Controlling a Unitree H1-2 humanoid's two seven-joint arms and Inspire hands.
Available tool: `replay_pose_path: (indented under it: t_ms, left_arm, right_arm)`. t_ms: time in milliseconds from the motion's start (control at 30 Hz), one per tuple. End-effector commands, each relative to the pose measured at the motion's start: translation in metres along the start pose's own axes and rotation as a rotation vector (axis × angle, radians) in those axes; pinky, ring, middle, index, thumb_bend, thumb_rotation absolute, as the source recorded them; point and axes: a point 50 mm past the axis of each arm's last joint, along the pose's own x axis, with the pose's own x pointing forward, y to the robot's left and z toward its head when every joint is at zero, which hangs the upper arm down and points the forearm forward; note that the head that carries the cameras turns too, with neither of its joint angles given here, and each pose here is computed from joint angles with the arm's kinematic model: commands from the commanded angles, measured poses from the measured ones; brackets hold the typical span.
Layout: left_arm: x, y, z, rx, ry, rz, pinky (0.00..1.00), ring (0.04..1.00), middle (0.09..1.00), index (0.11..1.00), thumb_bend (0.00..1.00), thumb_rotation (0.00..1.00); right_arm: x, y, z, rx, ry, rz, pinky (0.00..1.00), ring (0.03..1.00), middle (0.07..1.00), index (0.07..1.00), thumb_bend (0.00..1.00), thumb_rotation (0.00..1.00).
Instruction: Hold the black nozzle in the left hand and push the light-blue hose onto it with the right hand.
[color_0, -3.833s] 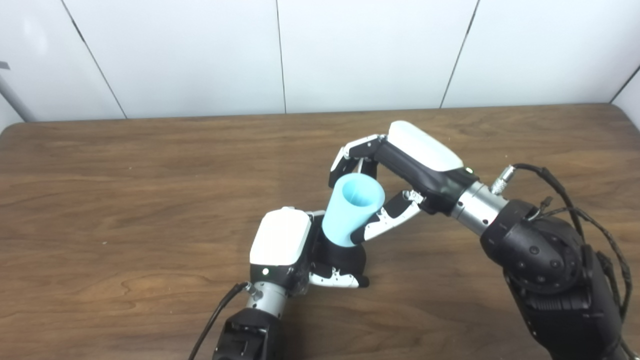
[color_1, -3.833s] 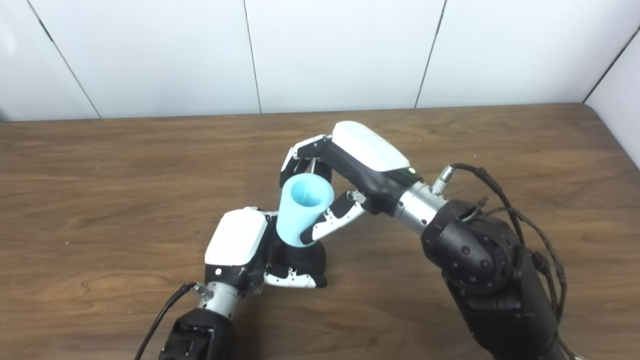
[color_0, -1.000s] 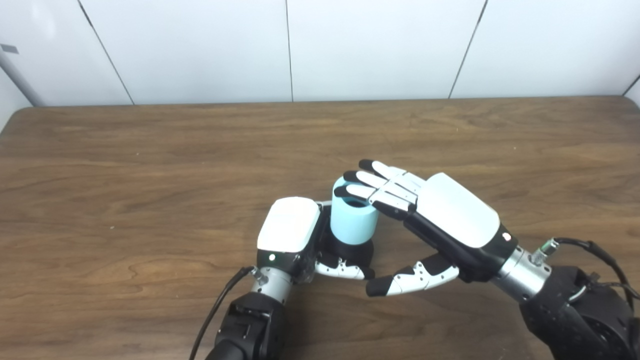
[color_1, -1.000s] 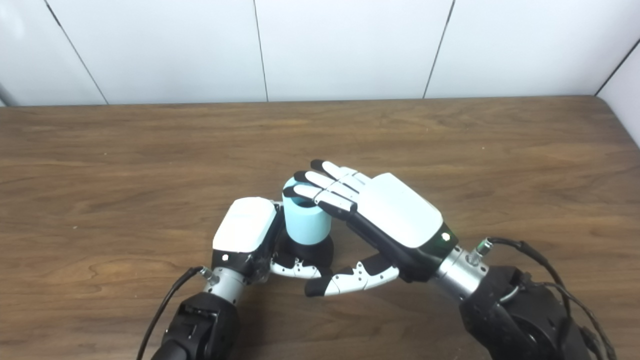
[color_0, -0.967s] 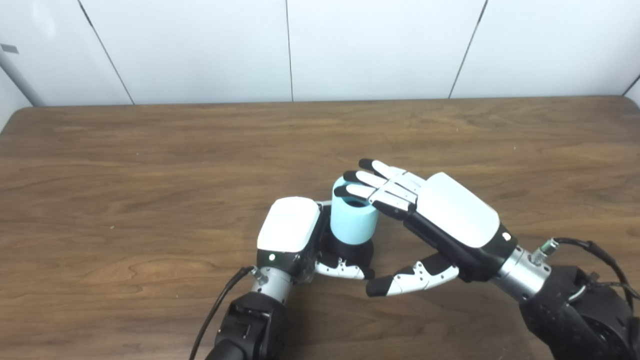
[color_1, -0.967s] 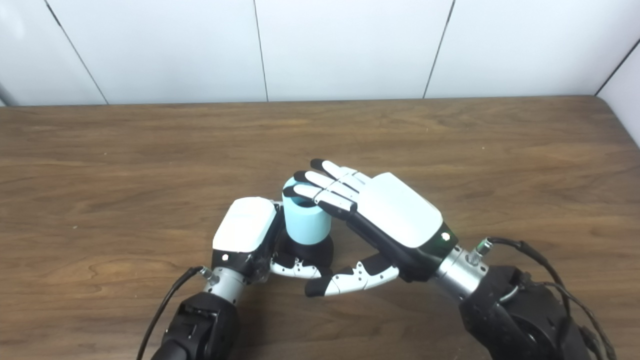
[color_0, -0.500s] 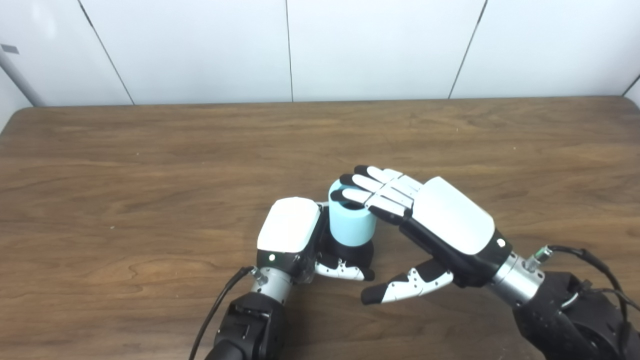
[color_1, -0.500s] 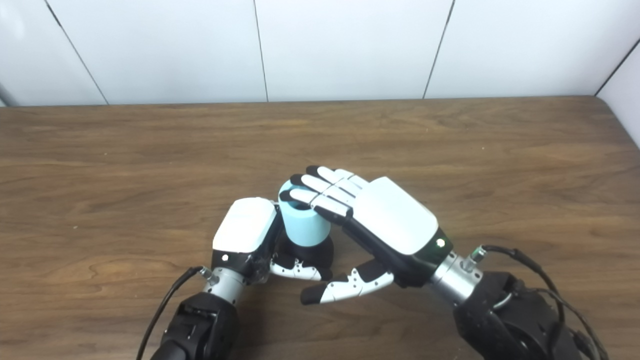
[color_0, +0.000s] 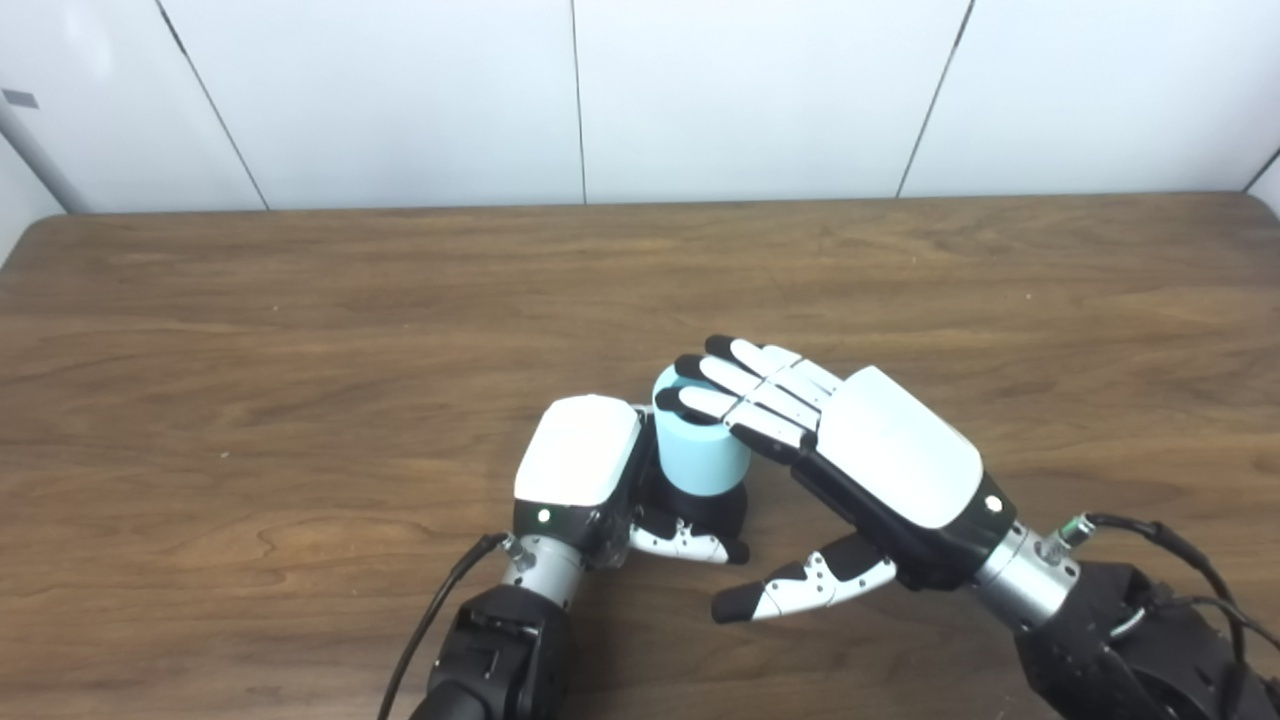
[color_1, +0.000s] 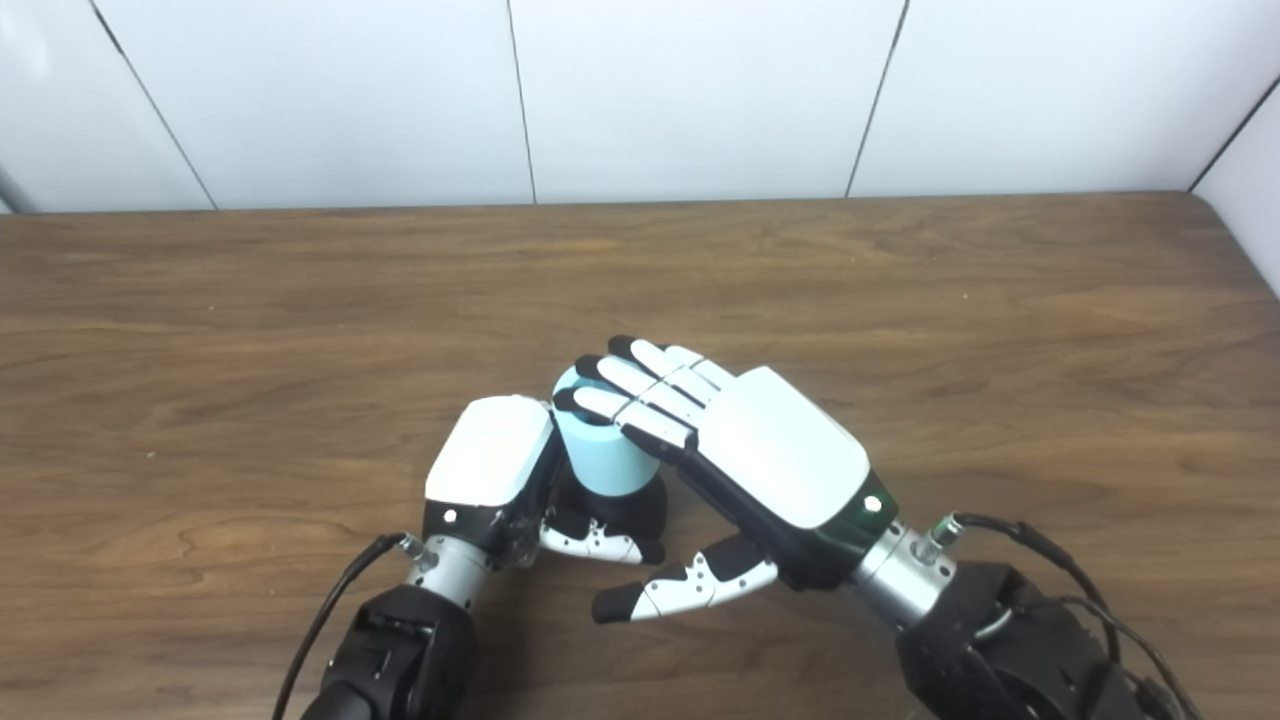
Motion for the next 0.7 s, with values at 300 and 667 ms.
replay_pose_path:
  t_ms: [300,667]
  left_arm:
    - [-0.001,-0.006,0.002,0.008,0.017,-0.073,0.76,0.639,0.517,0.477,0.52,0.00]
    - [0.000,-0.005,0.000,0.009,0.016,-0.076,0.76,0.622,0.501,0.484,0.52,0.00]
  right_arm:
    - [-0.025,0.025,-0.012,-0.001,0.038,0.169,0.90,0.946,0.907,0.864,0.57,0.90]
    - [-0.036,0.030,-0.017,-0.006,0.067,0.170,0.90,0.945,0.932,0.892,0.56,0.91]
